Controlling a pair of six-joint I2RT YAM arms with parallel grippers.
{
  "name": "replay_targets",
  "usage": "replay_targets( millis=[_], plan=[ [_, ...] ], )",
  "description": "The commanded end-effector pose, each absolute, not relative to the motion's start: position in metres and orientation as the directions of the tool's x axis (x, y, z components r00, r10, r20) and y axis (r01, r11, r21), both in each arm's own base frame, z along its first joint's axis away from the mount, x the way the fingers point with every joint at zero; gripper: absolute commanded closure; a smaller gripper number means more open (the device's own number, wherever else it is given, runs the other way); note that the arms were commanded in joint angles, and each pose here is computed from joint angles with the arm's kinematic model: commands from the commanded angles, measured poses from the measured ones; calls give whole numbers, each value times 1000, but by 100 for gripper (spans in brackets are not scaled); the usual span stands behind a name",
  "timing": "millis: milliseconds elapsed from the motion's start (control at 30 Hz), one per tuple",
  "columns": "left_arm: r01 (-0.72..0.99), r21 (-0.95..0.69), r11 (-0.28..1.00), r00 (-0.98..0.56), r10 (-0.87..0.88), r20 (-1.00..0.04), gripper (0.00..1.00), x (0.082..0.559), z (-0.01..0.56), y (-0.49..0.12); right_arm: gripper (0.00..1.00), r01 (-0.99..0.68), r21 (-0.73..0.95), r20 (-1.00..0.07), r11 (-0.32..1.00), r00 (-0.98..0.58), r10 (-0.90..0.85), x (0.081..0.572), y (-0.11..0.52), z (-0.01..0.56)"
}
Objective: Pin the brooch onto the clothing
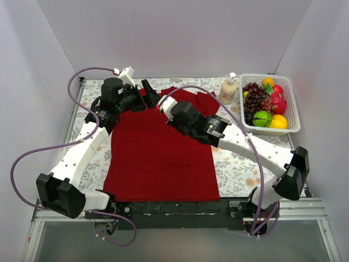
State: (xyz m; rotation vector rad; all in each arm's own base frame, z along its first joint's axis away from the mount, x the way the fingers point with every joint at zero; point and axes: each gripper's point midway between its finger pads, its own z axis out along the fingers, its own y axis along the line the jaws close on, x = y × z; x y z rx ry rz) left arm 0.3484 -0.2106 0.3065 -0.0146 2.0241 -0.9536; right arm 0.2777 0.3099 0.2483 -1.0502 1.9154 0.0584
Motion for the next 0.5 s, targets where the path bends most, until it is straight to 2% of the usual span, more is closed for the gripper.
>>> replay_targets(
  millis=[0,467],
  plan=[
    [358,-588,726,-543,-351,-763,2,342,337,-198,99,-539,-582,-671,609,-104,-734,286,307,275],
    [345,-573,744,-538,-343,-770,2,344,333,-191,99,-375,-795,-551,476,120,-826,262,333,299]
  ],
)
